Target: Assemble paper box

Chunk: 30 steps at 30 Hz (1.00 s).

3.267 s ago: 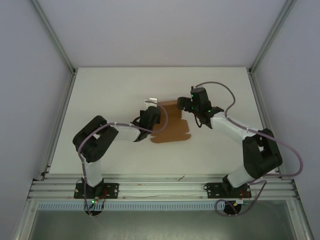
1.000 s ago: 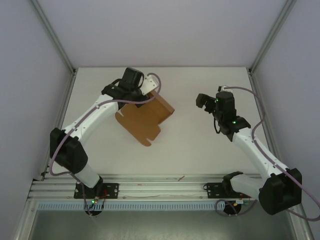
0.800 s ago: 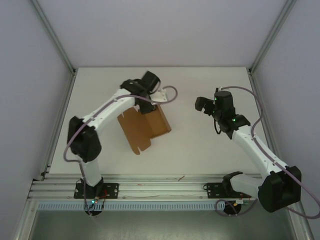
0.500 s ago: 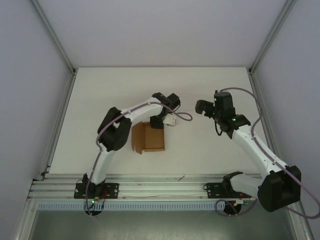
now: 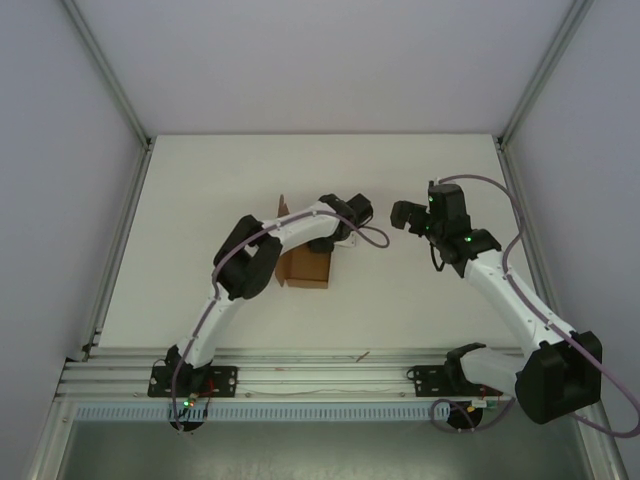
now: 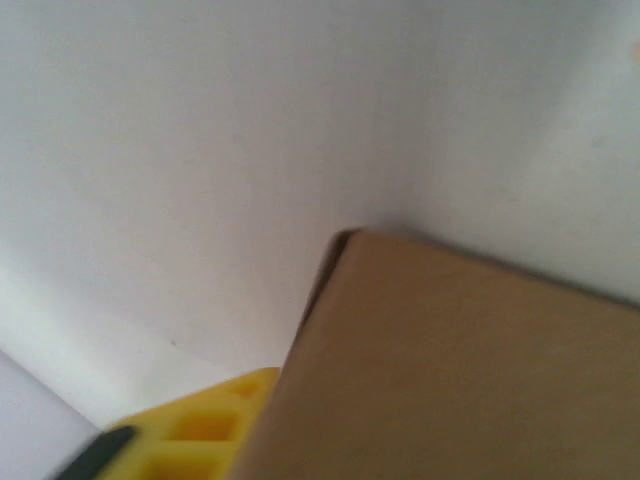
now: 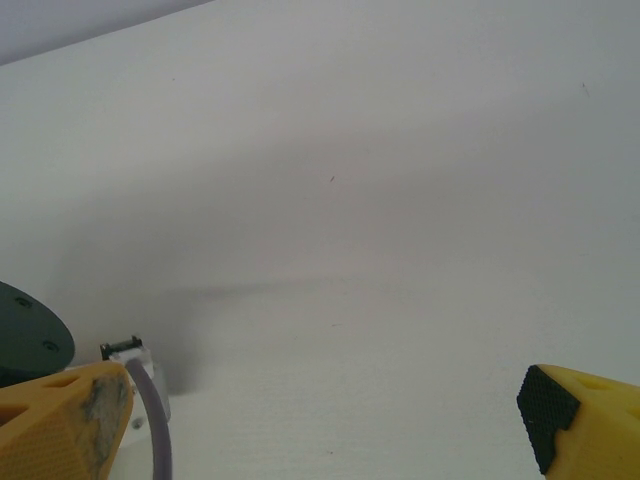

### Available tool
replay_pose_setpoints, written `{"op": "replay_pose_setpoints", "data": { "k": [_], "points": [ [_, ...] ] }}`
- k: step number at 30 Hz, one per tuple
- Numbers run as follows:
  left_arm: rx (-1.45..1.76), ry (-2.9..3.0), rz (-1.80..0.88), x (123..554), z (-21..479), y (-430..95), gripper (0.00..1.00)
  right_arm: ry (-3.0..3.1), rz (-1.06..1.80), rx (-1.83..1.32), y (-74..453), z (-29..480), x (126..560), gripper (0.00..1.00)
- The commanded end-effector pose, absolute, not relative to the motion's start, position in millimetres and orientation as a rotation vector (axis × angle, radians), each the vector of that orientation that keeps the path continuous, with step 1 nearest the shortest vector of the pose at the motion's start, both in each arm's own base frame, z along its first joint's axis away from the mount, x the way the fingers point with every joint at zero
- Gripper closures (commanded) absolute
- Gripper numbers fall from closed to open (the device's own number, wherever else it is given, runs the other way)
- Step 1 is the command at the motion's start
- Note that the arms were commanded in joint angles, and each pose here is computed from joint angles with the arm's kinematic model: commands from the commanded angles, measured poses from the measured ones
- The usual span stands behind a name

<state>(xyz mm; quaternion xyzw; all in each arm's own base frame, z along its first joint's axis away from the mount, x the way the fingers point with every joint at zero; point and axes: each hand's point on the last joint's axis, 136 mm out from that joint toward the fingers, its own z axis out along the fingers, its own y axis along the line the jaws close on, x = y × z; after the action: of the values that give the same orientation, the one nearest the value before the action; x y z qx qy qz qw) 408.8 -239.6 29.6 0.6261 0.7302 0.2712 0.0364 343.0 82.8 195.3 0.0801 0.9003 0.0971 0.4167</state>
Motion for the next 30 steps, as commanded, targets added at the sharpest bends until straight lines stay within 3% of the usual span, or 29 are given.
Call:
{"op": "replay_pose_setpoints", "data": {
  "k": [1,4,12,13,14,15,22,24,30],
  "points": [
    [1.849,2.196,0.782,413,60,-247,0.58,2.247,0.223,0.191,80,201,345,0.0],
    [1.836,2.167,0.731,405,86,-247,0.47,2.245,0.231,0.174,82,203,345,0.0],
    [1.697,2.122,0.579,387,141,-242,0.32,2.228,0.275,0.064,93,212,344,0.0],
    [1.646,2.126,0.541,388,148,-243,0.28,2.228,0.278,0.035,95,212,346,0.0],
    [1.538,2.116,0.487,392,170,-242,0.03,2.224,0.288,-0.002,99,214,347,0.0],
    [1.429,2.114,0.433,398,186,-240,0.0,2.244,0.297,-0.043,104,208,351,0.0],
    [0.309,2.01,0.072,430,294,-157,0.0,2.24,0.524,-0.707,197,182,359,0.01],
    [0.027,2.009,-0.028,419,286,-126,0.0,2.269,0.48,-0.923,228,162,359,0.02],
    [-0.215,2.066,-0.166,379,245,-94,0.0,2.375,0.396,-1.313,282,100,370,0.11]
  ]
}}
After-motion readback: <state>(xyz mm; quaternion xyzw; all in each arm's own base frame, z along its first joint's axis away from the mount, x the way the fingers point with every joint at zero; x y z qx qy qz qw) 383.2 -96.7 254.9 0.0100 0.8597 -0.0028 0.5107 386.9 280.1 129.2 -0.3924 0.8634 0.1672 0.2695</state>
